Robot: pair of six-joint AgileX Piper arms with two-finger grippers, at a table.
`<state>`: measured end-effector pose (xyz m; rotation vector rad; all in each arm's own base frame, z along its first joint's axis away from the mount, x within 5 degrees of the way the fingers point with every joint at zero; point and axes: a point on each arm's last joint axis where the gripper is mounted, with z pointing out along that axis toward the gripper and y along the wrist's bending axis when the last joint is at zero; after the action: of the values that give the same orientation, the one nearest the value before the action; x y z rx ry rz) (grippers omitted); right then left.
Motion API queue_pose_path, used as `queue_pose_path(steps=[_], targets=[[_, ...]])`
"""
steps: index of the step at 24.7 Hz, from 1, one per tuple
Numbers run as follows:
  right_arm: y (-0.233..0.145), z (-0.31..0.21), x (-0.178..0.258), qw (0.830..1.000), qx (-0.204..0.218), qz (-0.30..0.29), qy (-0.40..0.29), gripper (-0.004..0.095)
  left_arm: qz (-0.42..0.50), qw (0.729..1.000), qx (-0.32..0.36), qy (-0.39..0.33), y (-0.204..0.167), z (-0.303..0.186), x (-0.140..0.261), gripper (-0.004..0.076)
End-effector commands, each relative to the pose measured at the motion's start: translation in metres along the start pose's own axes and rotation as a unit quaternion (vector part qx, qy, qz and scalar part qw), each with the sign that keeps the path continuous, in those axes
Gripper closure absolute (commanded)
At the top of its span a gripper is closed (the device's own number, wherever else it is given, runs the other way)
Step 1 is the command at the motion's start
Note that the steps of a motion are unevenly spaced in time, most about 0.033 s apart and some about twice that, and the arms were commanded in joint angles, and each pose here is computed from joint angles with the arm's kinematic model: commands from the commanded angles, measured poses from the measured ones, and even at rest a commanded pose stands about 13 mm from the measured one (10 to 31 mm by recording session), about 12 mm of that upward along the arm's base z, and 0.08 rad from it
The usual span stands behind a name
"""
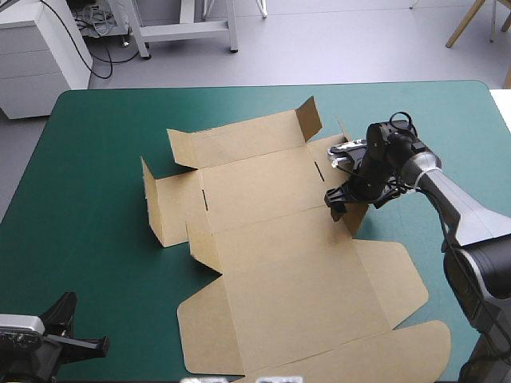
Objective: Fold the box
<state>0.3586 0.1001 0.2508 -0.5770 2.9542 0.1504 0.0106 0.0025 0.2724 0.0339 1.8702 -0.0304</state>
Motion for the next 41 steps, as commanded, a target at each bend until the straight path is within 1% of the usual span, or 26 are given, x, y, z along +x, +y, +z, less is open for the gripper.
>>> queue_pose_path(steps=[1,2,3,4,5,6,7,9,11,13,15,16,18,19,22,24,26,27,29,31,32,35,39,41], targets=[[0.002,-0.026,0.002,1.000,-0.008,-0.004,-0.027,0.0118,-0.004,0.998,0.008,-0.054,-0.001,-0.006,-0.012,0.0734],[0.003,-0.026,0.002,1.000,-0.011,-0.002,-0.027,0.0177,-0.004,0.998,0.008,-0.054,-0.001,-0.006,-0.012,0.0734],[0.003,-0.026,0.002,1.000,-0.015,-0.001,-0.028,0.0361,-0.004,0.998,0.008,-0.054,-0.001,-0.006,-0.012,0.0734],[0.003,-0.026,0.002,1.000,-0.015,-0.001,-0.028,0.0486,-0.004,0.998,0.008,-0.054,-0.001,-0.006,-0.012,0.0734],[0.003,-0.026,0.002,1.000,-0.015,-0.001,-0.028,0.0736,-0.004,0.998,0.008,-0.054,-0.001,-0.006,-0.012,0.0734],[0.003,-0.026,0.002,1.000,-0.015,-0.001,-0.028,0.0874,-0.004,0.998,0.008,-0.054,-0.001,-0.006,-0.012,0.0734],[0.003,-0.026,0.002,1.000,-0.015,-0.001,-0.028,0.0909,-0.004,0.998,0.008,-0.054,-0.001,-0.006,-0.012,0.0734],[0.003,-0.026,0.002,1.000,-0.015,-0.003,-0.028,0.0914,-0.004,0.998,0.008,-0.054,-0.001,-0.006,-0.012,0.0734],[0.003,-0.027,0.001,0.999,-0.015,-0.026,-0.033,0.0926,-0.002,0.999,0.008,-0.054,-0.001,-0.006,-0.012,0.0734],[0.006,-0.031,-0.005,0.996,-0.011,-0.071,-0.058,0.0926,-0.002,0.999,0.008,-0.054,-0.001,-0.006,-0.012,0.0734],[0.016,-0.039,-0.013,0.987,-0.020,-0.133,-0.089,0.0926,-0.002,0.999,0.008,-0.054,-0.001,-0.006,-0.012,0.0734],[0.024,-0.042,-0.016,0.977,-0.023,-0.188,-0.099,0.0926,-0.002,0.999,0.008,-0.054,-0.001,-0.006,-0.012,0.0734],[0.043,-0.046,-0.021,0.950,-0.010,-0.296,-0.104,0.0927,-0.002,0.999,0.008,-0.054,-0.001,-0.006,-0.012,0.0734],[0.050,-0.046,-0.024,0.939,-0.005,-0.328,-0.105,0.0927,-0.002,0.999,0.008,-0.054,-0.001,-0.006,-0.012,0.0734],[0.069,-0.043,-0.034,0.911,0.003,-0.396,-0.113,0.0927,-0.002,0.999,0.008,-0.054,-0.001,-0.006,-0.012,0.0734],[0.078,-0.043,-0.042,0.889,0.025,-0.440,-0.123,0.0927,-0.002,0.999,0.008,-0.054,-0.001,-0.006,-0.012,0.0734],[0.083,-0.043,-0.051,0.858,0.054,-0.493,-0.130,0.0927,-0.002,0.999,0.008,-0.054,-0.001,-0.006,-0.012,0.0734],[0.084,-0.044,-0.054,0.845,0.063,-0.514,-0.132,0.0927,-0.002,0.999,0.008,-0.054,-0.001,-0.006,-0.012,0.0734],[0.088,-0.045,-0.062,0.813,0.076,-0.561,-0.140,0.0928,-0.002,0.999,0.008,-0.054,-0.001,-0.006,-0.012,0.0734],[0.089,-0.046,-0.068,0.787,0.089,-0.593,-0.147,0.0928,-0.002,0.999,0.008,-0.054,-0.001,-0.006,-0.012,0.0734],[0.090,-0.049,-0.071,0.778,0.096,-0.601,-0.155,0.0928,-0.002,0.999,0.008,-0.054,-0.001,-0.006,-0.012,0.0734],[0.091,-0.055,-0.076,0.768,0.107,-0.608,-0.170,0.0928,-0.002,0.999,0.008,-0.054,-0.001,-0.006,-0.012,0.0734],[0.092,-0.053,-0.076,0.772,0.095,-0.605,-0.173,0.0928,-0.002,0.999,0.008,-0.054,-0.001,-0.006,-0.012,0.0734],[0.095,-0.052,-0.076,0.776,0.079,-0.599,-0.180,0.0927,-0.002,0.999,0.008,-0.054,-0.001,-0.006,-0.012,0.0734]])
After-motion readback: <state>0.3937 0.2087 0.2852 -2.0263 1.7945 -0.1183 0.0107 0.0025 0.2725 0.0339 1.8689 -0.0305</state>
